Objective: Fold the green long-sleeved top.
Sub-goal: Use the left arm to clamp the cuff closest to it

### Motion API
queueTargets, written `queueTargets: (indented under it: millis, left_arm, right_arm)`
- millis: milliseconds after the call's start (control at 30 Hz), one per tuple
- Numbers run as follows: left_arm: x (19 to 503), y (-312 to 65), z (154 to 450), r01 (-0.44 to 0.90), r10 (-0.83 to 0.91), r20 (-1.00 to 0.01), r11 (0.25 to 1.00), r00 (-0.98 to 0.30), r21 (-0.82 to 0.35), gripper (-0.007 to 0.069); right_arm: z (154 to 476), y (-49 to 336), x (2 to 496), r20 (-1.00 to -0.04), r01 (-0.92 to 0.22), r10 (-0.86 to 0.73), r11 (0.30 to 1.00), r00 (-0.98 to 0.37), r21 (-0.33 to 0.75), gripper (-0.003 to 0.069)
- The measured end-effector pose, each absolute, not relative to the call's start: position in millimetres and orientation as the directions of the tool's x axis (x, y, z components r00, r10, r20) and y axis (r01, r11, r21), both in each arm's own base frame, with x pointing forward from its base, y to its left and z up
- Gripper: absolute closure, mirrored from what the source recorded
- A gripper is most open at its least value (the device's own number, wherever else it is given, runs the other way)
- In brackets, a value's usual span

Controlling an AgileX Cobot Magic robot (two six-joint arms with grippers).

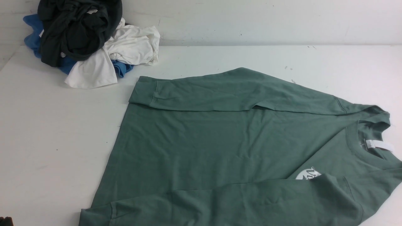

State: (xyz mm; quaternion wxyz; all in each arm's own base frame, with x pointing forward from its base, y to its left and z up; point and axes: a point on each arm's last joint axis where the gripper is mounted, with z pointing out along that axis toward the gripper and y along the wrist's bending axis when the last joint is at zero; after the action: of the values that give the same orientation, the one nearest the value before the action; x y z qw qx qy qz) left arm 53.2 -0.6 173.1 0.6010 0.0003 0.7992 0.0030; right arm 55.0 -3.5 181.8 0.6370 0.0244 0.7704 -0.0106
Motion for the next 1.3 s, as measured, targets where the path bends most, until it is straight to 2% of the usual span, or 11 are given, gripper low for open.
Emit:
queueTargets:
  millis: [200, 267, 367, 433, 533, 667, 833, 933, 967, 1100, 1300]
  left_arm:
    - [54, -6, 175, -0.019, -0.266, -0.929, 0.963, -0.259, -0.27, 0.0619]
    - [54, -11, 178, -0.032, -0.554, -0.795, 0.825, -0.247, -0.565, 0.0619]
    - [54, -16, 182, -0.04, -0.759, -0.606, 0.631, -0.238, -0.775, 0.0619]
    - [54, -19, 186, -0.041, -0.882, -0.406, 0.427, -0.237, -0.903, 0.0619]
    - [54, -21, 188, -0.036, -0.926, -0.29, 0.307, -0.241, -0.951, 0.0619]
    - [54, -21, 190, -0.032, -0.937, -0.258, 0.272, -0.236, -0.962, 0.0619]
    - [53, -22, 194, -0.002, -0.907, -0.34, 0.351, -0.249, -0.936, 0.0619]
    - [49, -24, 216, 0.097, -0.826, -0.51, 0.503, -0.24, -0.859, 0.0619]
    - [43, -26, 240, 0.194, -0.723, -0.663, 0.634, -0.195, -0.748, 0.0619]
    - [33, -32, 286, 0.302, -0.444, -0.885, 0.832, -0.141, -0.466, 0.0619]
    - [64, -30, 339, 0.278, 0.008, -0.835, 0.944, -0.55, -0.175, 0.0619]
  right_arm:
    - [182, -2, 55, -0.977, 0.046, 0.106, 0.994, -0.186, 0.099, 0.0674]
    - [182, 1, 55, -0.949, 0.043, 0.258, 0.966, -0.183, 0.254, 0.0674]
    - [182, 5, 55, -0.876, 0.042, 0.446, 0.894, -0.184, 0.446, 0.0674]
    - [183, 10, 55, -0.71, 0.044, 0.678, 0.728, -0.19, 0.684, 0.0674]
    - [187, 15, 55, -0.474, 0.04, 0.858, 0.49, -0.195, 0.871, 0.0674]
    - [189, 16, 55, -0.385, 0.032, 0.902, 0.398, -0.195, 0.917, 0.0674]
    - [189, 16, 55, -0.456, 0.024, 0.868, 0.469, -0.199, 0.883, 0.0674]
    - [188, 16, 55, -0.503, 0.015, 0.84, 0.517, -0.203, 0.856, 0.0674]
    - [190, 16, 55, -0.568, -0.003, 0.796, 0.58, -0.207, 0.814, 0.0674]
    - [212, 17, 51, -0.745, -0.086, 0.645, 0.743, -0.172, 0.663, 0.0674]
    - [297, 11, 67, -0.964, -0.1, 0.254, 0.96, -0.084, 0.262, 0.0674]
